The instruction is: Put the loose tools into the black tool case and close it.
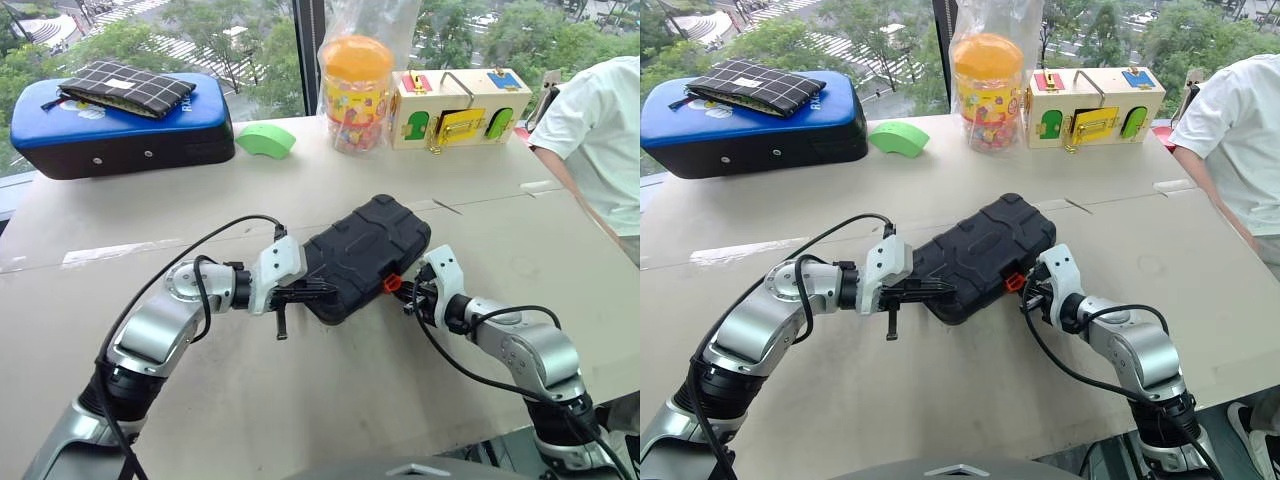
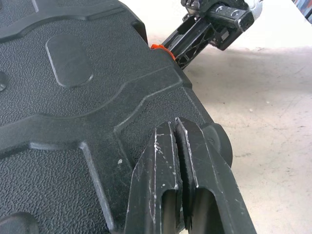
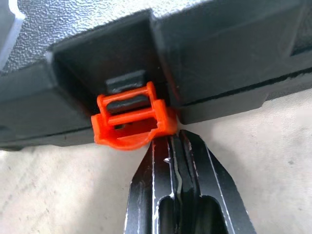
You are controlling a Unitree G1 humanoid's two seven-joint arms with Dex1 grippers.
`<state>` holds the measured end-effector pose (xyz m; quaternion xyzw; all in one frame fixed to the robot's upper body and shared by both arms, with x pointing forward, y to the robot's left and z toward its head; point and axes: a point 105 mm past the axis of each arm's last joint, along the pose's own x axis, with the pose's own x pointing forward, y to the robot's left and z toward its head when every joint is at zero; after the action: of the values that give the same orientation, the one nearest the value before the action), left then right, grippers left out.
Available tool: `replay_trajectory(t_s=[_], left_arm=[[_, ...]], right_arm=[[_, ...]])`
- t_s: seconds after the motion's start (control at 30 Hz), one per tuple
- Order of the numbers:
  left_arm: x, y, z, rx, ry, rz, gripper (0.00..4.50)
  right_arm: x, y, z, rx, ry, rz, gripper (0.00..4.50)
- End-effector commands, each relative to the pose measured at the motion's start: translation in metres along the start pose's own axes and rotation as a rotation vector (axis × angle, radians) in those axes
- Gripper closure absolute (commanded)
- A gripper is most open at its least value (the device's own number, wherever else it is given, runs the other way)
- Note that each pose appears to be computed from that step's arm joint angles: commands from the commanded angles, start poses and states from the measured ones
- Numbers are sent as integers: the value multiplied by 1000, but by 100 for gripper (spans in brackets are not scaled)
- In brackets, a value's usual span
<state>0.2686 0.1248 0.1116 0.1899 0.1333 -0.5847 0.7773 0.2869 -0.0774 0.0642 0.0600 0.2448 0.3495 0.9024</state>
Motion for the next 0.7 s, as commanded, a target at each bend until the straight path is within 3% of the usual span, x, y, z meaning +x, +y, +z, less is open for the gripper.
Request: replay_trajectory(t_s=[0.03,0.37,0.7], left_arm=[[-1,-2,-45,-105,135,17,440],[2,-3,-48,-101,127,8,440],[5,-8,-46,-96,130,-7,440]], right_arm=[[0,8,19,32,-68,44,450],[-4,15,33,184,-112,135,450],[-14,28,56,182,-147,193,450]])
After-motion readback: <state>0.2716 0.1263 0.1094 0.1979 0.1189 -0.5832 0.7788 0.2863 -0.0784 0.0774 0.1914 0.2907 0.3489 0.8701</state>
